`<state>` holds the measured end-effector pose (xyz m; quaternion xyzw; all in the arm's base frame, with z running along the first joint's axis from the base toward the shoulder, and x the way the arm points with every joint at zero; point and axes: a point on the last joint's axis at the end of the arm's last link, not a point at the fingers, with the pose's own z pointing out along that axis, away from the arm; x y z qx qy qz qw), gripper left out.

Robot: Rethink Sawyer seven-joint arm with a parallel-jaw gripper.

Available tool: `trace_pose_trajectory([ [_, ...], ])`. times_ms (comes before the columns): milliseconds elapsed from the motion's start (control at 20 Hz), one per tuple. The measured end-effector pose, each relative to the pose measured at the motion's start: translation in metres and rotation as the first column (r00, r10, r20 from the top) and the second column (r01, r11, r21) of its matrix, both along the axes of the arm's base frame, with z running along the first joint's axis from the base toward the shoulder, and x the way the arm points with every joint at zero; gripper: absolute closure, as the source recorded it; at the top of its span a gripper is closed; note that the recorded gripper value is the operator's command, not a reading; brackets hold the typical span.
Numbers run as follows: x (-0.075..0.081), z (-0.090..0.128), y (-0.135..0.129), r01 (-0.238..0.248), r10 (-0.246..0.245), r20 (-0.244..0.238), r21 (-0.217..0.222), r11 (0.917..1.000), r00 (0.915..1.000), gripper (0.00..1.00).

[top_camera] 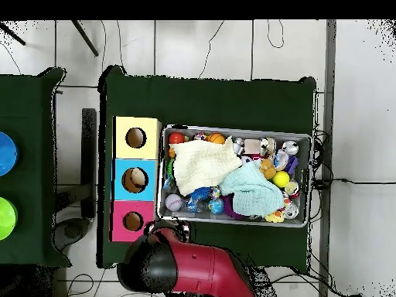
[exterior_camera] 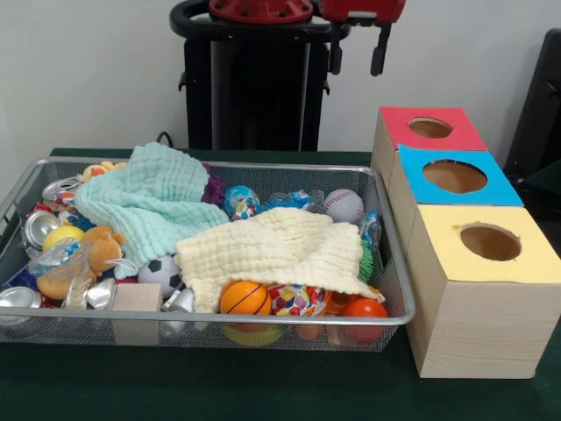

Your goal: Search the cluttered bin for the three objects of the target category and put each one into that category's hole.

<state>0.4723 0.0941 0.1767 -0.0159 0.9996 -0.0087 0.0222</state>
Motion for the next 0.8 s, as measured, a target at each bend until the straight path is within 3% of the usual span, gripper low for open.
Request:
trace_pose_trajectory([
  [800,-0.0015,-0.0079,-0.0041,0.010,-0.010,-0.017,0.002,1.0000,0.9998,0.00],
])
